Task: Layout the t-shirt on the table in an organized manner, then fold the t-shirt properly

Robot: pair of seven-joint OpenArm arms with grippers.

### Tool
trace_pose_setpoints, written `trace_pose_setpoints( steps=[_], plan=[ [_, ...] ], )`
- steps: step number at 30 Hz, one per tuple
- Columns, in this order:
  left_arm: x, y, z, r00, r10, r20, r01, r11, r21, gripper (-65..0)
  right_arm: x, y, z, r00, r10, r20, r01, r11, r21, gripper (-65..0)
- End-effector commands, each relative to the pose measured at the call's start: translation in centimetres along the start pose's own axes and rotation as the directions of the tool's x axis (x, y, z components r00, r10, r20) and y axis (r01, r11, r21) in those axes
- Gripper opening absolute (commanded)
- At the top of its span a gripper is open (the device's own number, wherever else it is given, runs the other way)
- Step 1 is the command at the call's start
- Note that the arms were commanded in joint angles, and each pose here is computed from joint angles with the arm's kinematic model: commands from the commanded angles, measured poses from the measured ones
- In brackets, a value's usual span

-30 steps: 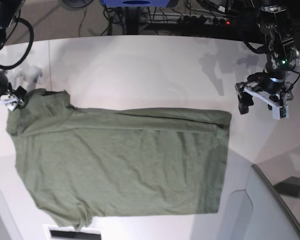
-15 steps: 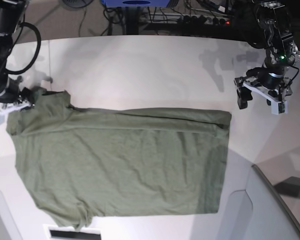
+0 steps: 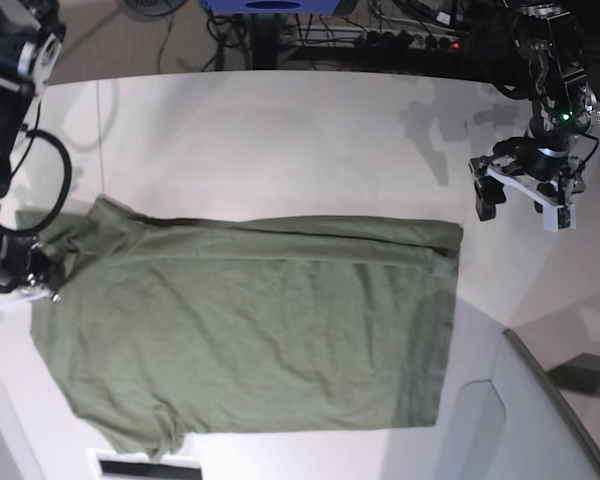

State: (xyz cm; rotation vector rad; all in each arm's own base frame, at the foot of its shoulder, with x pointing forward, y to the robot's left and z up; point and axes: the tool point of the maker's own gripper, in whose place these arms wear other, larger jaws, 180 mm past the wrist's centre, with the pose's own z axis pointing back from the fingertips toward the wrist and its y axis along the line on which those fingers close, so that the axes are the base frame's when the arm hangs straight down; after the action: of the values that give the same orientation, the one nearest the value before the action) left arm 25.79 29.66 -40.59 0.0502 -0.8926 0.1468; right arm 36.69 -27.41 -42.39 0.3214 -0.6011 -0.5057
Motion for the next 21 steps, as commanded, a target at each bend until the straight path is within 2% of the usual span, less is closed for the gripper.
trace_pose_setpoints(
  steps=[1, 9, 12, 16, 18, 19, 21],
  plan=[
    [1.4, 0.3, 0.2, 0.999, -0.010, 0.043, 0.010, 1.000, 0.001, -5.6, 2.9, 0.8, 0.4, 0.998, 0.014, 0.053, -0.015, 1.000, 0.017, -65.0],
    [0.2, 0.7, -0.2, 1.000, 0.003, 0.011, -0.003, 1.000, 0.006, -5.6, 7.4, 3.9, -2.5, 0.994, -0.008, 0.109, 0.002, 0.999, 0.048, -65.0],
    [0.2, 0.7, -0.2, 1.000, -0.001, 0.010, 0.001, 1.000, 0.008, -5.6, 8.2, 4.4, -3.1, 0.991, -0.025, 0.128, 0.019, 0.999, 0.051, -65.0],
    [-0.5, 0.9, -0.3, 1.000, 0.004, -0.009, -0.004, 1.000, 0.014, -5.6, 9.2, 4.3, -3.4, 0.980, -0.035, 0.197, 0.026, 0.999, 0.046, -64.5],
    [-0.9, 1.1, -0.4, 1.000, 0.007, -0.018, -0.007, 1.000, 0.016, -5.6, 9.5, 4.2, -3.3, 0.974, -0.036, 0.223, 0.027, 0.999, 0.045, -58.4],
    [-1.0, 1.1, -0.4, 1.000, 0.008, -0.021, -0.008, 1.000, 0.016, -5.6, 9.4, 4.2, -3.4, 0.974, -0.038, 0.221, 0.029, 0.999, 0.046, -52.2],
    [-1.0, 1.1, -0.4, 1.000, 0.009, -0.022, -0.009, 1.000, 0.016, -5.6, 9.5, 4.2, -3.4, 0.974, -0.041, 0.223, 0.031, 0.998, 0.049, -33.9]
  ],
)
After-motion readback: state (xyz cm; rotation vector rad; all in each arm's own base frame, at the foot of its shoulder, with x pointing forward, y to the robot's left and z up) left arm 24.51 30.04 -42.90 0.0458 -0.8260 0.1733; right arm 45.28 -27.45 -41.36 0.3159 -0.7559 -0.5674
